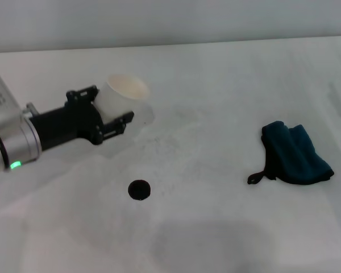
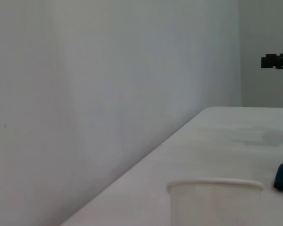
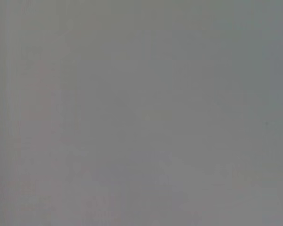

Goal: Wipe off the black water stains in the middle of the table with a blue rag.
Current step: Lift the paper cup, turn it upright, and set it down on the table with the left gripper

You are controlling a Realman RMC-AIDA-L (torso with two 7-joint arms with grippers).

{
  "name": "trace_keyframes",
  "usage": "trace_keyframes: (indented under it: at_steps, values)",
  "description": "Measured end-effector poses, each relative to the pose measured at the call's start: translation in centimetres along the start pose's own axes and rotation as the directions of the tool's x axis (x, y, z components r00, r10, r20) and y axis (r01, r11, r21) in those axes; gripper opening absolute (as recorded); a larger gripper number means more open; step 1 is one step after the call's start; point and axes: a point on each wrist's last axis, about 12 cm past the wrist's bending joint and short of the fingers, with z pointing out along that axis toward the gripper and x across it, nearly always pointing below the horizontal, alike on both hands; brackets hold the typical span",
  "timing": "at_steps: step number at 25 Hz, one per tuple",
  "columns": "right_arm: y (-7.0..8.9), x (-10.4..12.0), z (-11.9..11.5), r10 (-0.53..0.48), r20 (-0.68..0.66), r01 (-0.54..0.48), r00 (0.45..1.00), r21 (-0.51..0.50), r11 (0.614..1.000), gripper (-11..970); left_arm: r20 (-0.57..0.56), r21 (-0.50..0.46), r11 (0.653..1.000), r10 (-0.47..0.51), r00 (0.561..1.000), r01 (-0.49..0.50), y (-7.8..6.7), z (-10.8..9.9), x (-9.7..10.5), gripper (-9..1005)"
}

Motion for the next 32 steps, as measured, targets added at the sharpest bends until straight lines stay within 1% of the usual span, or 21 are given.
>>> trace_keyframes:
  at_steps: [1, 4, 10, 16, 19, 22, 32]
  values:
    - [0.0, 0.0, 0.0, -0.001, 0.0, 0.001, 1.0, 0.0, 1.0, 869, 0.001, -0.002, 1.0, -0.002, 1.0, 0.002, -0.2, 0.0, 0.1, 649]
    - [-0.1, 0.0, -0.2, -0.002, 0.0, 0.002, 1.0, 0.002, 1.0, 869, 0.005, -0.017, 0.999, -0.031, 1.0, 0.031, -1.3, 0.1, 1.0, 648]
    - [-0.5, 0.2, -1.0, -0.005, -0.007, 0.005, 1.0, 0.009, 1.0, 868, 0.024, -0.05, 0.994, -0.098, 0.995, 0.099, -3.1, -0.4, 2.5, 649]
    - [-0.7, 0.4, -1.7, 0.0, -0.023, 0.001, 1.0, 0.014, 1.0, 868, -0.015, -0.083, 0.988, -0.131, 0.991, 0.13, -3.7, -1.1, 3.9, 648]
    - [-0.6, 0.5, -1.8, 0.0, -0.026, 0.0, 1.0, 0.013, 1.0, 868, -0.041, -0.102, 0.985, -0.142, 0.989, 0.137, -3.8, -1.4, 4.4, 648]
    - [-0.6, 0.5, -1.8, 0.002, -0.028, -0.002, 1.0, 0.012, 1.0, 869, -0.074, -0.102, 0.986, -0.138, 0.988, 0.13, -3.9, -1.4, 4.9, 648]
    - [-0.8, 0.4, -1.7, 0.0, -0.023, 0.001, 1.0, 0.022, 1.0, 869, -0.109, -0.106, 0.988, -0.121, 0.987, 0.11, -4.4, -2.2, 5.8, 648]
